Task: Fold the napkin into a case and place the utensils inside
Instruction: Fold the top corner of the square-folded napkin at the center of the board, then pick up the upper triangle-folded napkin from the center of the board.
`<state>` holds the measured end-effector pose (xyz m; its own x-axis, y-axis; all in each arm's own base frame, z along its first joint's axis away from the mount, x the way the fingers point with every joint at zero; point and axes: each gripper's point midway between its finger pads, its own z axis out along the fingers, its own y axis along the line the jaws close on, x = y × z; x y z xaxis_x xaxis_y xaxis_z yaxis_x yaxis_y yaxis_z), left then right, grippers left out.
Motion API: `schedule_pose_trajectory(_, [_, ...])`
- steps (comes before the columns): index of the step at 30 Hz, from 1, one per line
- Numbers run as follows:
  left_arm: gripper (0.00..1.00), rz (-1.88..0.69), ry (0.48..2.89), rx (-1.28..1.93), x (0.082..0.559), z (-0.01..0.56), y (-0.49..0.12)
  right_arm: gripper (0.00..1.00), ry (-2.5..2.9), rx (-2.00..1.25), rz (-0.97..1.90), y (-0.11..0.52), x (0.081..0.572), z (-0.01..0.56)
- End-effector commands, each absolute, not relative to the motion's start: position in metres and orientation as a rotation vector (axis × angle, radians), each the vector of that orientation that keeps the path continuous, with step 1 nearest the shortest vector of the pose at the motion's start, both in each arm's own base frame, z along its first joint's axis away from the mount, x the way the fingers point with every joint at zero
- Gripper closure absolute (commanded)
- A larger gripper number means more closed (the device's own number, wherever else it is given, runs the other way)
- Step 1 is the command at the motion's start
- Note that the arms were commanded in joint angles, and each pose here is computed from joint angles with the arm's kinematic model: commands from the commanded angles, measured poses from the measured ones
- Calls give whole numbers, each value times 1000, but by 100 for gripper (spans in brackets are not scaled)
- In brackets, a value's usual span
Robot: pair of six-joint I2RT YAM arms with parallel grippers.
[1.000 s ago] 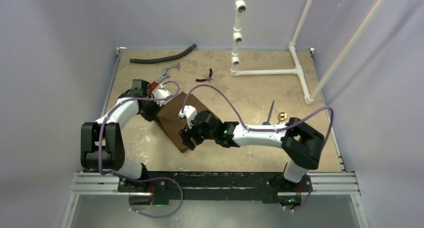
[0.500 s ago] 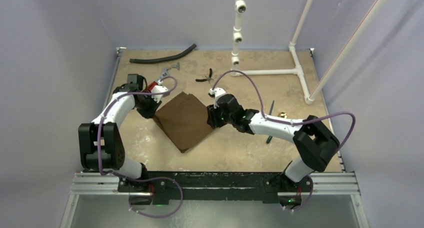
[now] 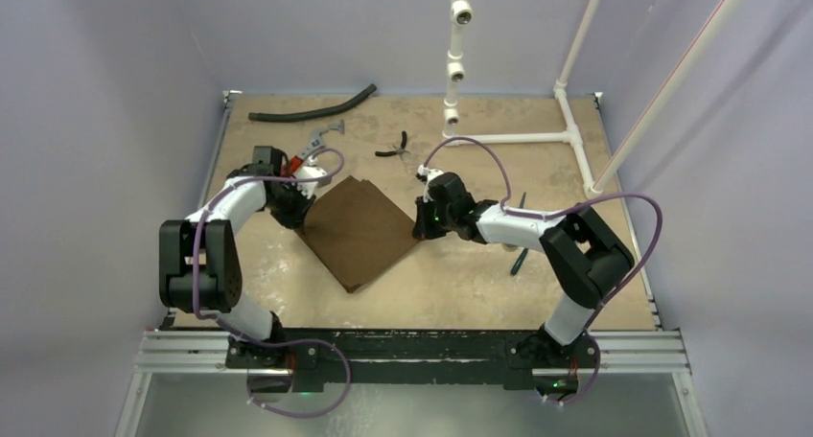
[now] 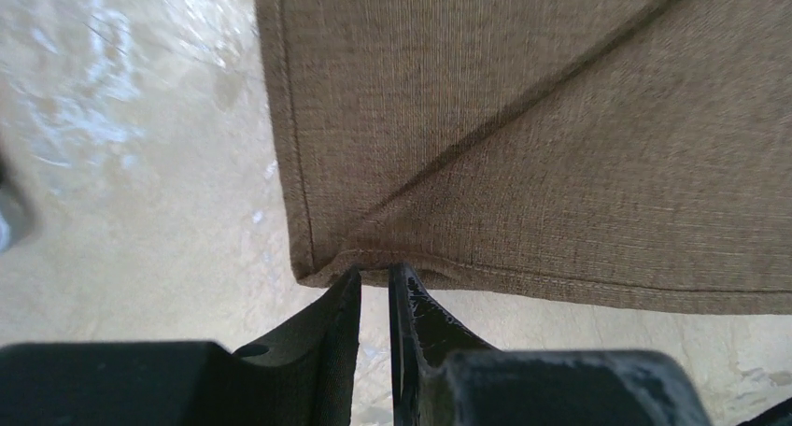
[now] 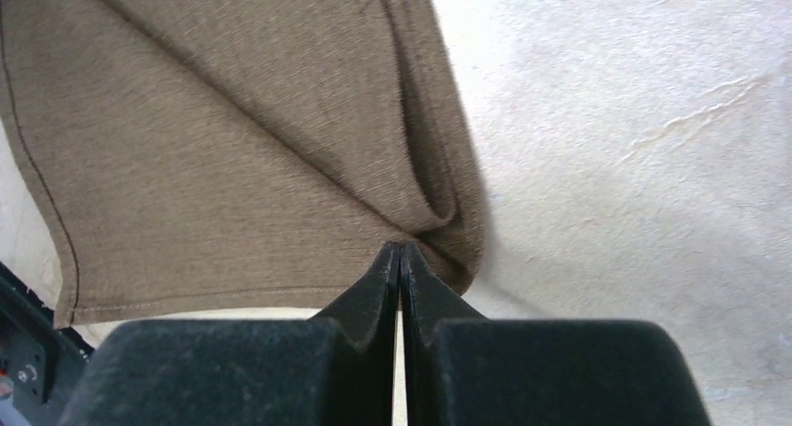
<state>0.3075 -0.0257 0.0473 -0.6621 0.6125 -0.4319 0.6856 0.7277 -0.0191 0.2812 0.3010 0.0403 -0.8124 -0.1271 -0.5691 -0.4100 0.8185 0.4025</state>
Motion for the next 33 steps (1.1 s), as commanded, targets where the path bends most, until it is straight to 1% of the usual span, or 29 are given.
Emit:
schedule_pose_trajectory(1, [84,-180,2556,1012,300,23,-16,98,2465,-355,775,298,293,42])
schedule_pose_trajectory(6, [84,-32,2558,1058,291,8,2,98,2473,-351,775,296,296,36])
schedule_pose_trajectory(10, [84,2,2532,1051,294,11,4,99,2473,-363,774,296,297,35])
schedule_pose_trajectory(13, [84,-30,2513,1046,295,22,-1,100,2454,-373,745,294,302,48])
schedule_pose_trajectory(15, [83,-82,2506,1065,293,34,-7,100,2415,-372,731,293,308,69])
schedule_pose_trajectory(21, [76,-235,2465,1164,279,71,-24,98,2305,-357,735,296,321,120])
schedule_pose_trajectory(25, [72,-294,2426,1167,284,94,-34,97,2302,-407,931,320,305,123])
schedule_pose_trajectory(27, [71,-320,2414,1161,287,97,-37,97,2324,-467,1038,331,294,112])
schedule_pose_trajectory(30, [71,-360,2414,1172,291,89,-48,100,2408,-545,1172,339,271,88])
schedule_pose_trajectory(33, [72,-430,2432,1141,295,72,-56,100,2455,-551,1231,337,267,69])
